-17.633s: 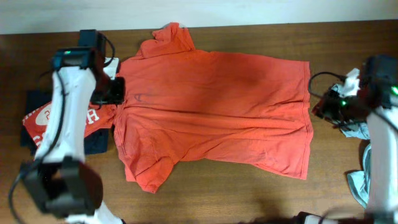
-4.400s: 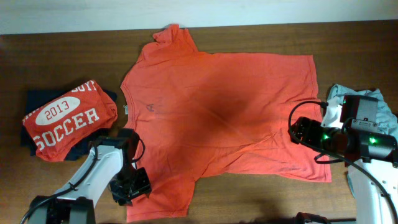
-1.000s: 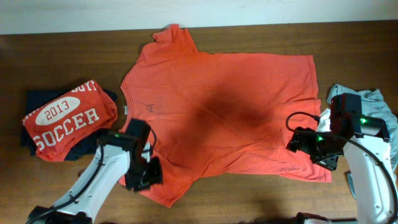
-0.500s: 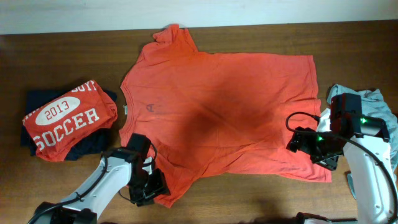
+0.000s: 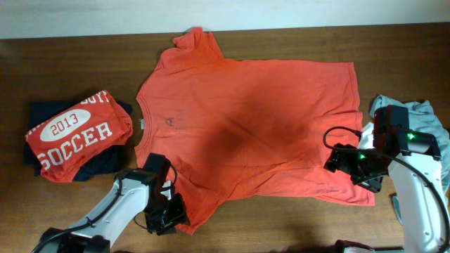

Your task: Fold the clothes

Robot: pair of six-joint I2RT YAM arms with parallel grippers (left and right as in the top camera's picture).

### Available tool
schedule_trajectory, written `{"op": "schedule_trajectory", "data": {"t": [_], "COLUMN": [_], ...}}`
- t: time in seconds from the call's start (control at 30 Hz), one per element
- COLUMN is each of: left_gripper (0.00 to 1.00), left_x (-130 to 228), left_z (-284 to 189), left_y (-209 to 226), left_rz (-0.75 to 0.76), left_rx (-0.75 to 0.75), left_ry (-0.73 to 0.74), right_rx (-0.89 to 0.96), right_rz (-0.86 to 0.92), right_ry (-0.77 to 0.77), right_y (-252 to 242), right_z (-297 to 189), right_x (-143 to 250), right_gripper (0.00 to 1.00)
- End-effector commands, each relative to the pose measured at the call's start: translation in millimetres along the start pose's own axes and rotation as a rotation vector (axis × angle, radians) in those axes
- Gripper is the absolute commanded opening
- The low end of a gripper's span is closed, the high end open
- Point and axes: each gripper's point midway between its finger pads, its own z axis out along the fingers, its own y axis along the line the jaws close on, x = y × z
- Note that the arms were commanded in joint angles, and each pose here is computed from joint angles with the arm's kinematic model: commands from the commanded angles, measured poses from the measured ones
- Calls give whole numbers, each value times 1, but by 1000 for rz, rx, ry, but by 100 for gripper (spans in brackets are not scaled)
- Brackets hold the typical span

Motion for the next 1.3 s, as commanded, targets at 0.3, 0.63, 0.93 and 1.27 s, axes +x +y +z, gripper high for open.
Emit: {"op": "schedule_trajectory", "data": {"t": [0.3, 0.63, 0.93, 1.27], "left_gripper": [44, 1, 1, 1], "left_x": [-4, -14, -23, -46], "left_z": [11, 14, -28, -107], "left_y": [23, 21, -6, -32], "left_rz": [-75, -60, 42, 137], "left_rx": [-120, -124, -116, -156], "left_ry": [4, -13, -25, -224], "right_rx": [-6, -6, -5, 44], "right_rz": [-10, -10, -10, 94], "right_ry": [1, 0, 1, 9], "right_y": [1, 1, 1, -8], "right_z": [-1, -1, -1, -1], "right_x": [-1, -1, -1, 3], "right_gripper": [86, 85, 85, 85]}}
